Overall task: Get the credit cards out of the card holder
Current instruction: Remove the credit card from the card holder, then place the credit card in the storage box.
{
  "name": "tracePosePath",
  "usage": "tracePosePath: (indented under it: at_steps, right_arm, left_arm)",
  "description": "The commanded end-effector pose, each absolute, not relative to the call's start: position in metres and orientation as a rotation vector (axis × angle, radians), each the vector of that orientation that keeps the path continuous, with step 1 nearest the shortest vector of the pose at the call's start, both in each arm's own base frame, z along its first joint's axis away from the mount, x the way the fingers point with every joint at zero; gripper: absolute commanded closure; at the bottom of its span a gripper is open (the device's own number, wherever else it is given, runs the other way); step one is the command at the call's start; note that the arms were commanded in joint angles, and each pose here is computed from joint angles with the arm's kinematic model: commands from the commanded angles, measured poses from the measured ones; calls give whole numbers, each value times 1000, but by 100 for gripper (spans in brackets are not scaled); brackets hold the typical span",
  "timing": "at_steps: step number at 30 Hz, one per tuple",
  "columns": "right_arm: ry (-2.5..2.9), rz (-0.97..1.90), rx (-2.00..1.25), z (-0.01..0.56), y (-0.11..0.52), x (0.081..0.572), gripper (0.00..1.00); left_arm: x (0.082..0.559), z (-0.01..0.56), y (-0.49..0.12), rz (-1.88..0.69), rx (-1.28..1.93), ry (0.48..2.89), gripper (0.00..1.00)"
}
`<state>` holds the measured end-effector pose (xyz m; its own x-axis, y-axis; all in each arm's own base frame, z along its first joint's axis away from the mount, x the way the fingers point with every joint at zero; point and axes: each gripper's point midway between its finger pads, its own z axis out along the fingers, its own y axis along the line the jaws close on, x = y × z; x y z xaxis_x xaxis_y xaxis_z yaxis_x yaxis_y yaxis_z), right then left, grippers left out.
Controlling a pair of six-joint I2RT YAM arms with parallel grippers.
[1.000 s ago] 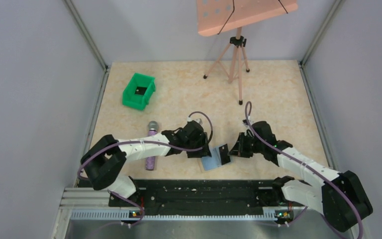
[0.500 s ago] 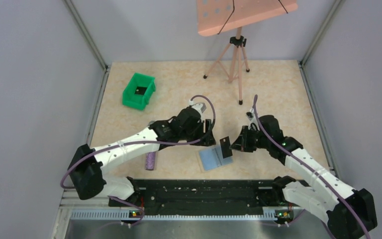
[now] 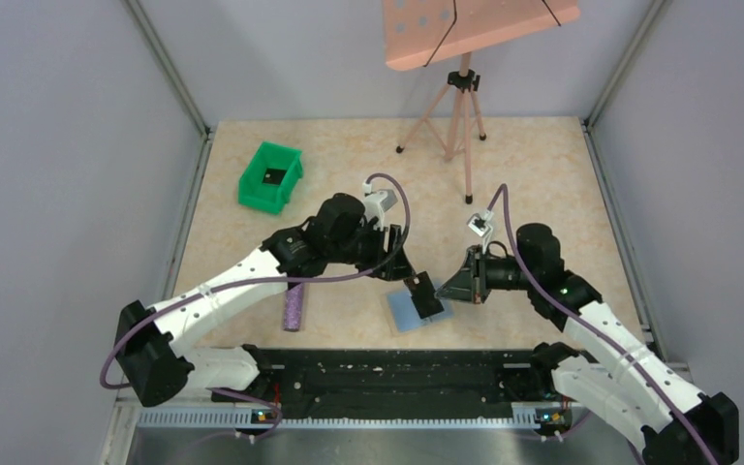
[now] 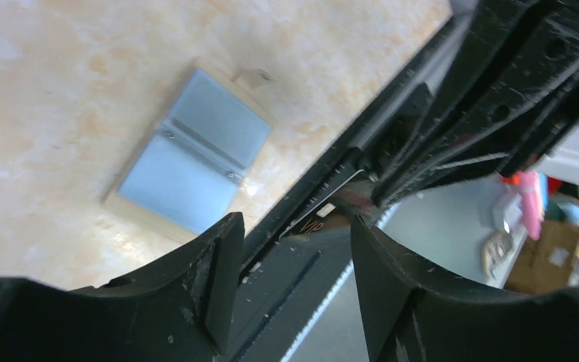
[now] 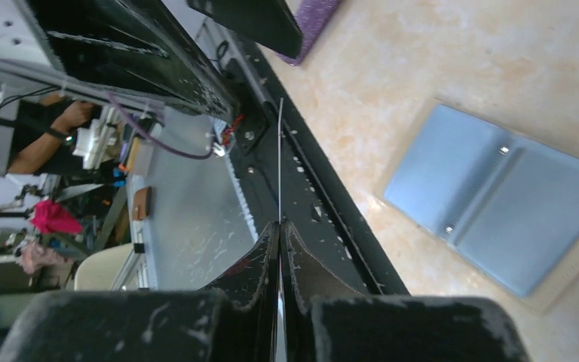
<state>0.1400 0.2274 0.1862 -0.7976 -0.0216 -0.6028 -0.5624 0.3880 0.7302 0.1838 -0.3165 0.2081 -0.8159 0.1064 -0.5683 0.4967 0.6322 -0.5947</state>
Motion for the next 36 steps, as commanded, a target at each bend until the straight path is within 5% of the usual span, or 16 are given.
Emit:
tracePosePath:
  at_steps: [1,24,33,36]
  right_arm:
    - [1980,1553,-645,209,235,126,100]
    - [1862,1591,-683,227,237,123,100]
    - [1868,1621,-663,224,238,122,100]
    - [1876,1623,-660,222,238,122,100]
  left_arm:
    - [153,237,-333,-1345,655,2247,42]
    - [133,239,-318,-1559,636,2228,53]
    - [134,238,-314,-1565,595,2223,76]
    - [138,236,-311,-1559,565,2228,75]
